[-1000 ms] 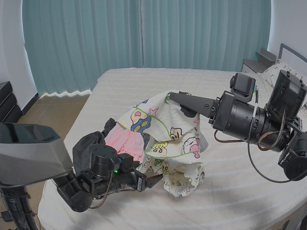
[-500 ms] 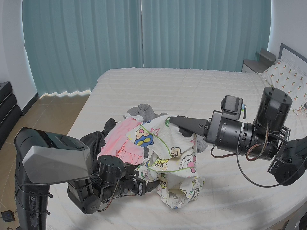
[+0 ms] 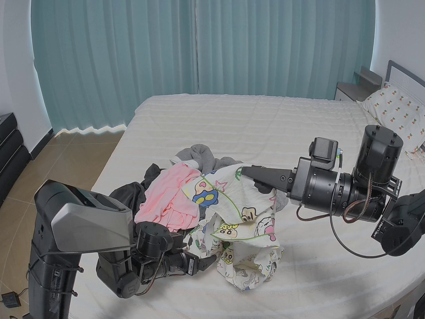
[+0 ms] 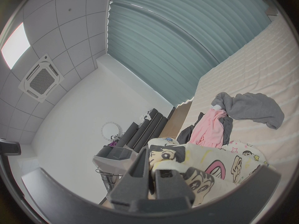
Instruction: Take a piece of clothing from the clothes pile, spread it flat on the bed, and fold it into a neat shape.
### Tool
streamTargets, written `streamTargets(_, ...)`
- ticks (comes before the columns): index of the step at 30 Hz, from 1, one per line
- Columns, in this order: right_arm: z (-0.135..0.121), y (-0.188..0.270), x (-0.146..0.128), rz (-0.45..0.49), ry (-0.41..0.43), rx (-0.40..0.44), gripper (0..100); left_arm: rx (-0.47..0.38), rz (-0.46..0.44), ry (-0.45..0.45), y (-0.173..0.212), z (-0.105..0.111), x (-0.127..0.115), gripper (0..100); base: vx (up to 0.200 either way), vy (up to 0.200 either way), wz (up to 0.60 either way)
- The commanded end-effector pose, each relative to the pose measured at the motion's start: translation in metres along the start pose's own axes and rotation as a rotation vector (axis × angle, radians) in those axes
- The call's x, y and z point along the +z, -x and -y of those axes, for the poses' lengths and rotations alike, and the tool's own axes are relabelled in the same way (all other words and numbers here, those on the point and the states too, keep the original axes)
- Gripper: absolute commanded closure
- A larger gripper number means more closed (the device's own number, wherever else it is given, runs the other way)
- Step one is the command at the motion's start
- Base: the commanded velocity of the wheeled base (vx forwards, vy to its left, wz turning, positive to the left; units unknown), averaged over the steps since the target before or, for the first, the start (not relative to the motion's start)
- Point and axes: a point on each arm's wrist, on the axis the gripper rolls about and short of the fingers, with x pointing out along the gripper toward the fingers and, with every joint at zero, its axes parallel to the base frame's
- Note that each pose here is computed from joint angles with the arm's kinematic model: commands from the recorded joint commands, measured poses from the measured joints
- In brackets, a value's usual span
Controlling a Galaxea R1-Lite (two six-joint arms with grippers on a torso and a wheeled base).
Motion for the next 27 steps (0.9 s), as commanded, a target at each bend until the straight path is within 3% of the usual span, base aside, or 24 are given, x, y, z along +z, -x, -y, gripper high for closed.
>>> streamTargets(1, -0.009, -0.001, 0.0, 0.002, -0.012, 0.03, 100, -0.005, -0.004, -0.004, -0.009, -0.002, -0.011, 0, 0.0, 0.0, 0.0)
streamTargets(11, -0.014, -0.002, 0.011, 0.06, 0.003, 0.064, 100, -0.004, -0.022, -0.012, -0.008, -0.003, -0.019, 0, 0.0, 0.0, 0.0)
streamTargets(21, -0.004, -0.01, 0.001, 0.018, -0.018, 0.042, 100, -0.018, 0.028, -0.017, -0.022, -0.005, -0.02, 0, 0.0, 0.0, 0.0)
streamTargets(27, -0.011, -0.008, 0.003, 0.025, -0.042, 0.064, 100, -0.042, 0.03, -0.012, -0.023, -0.005, -0.018, 0, 0.0, 0.0, 0.0)
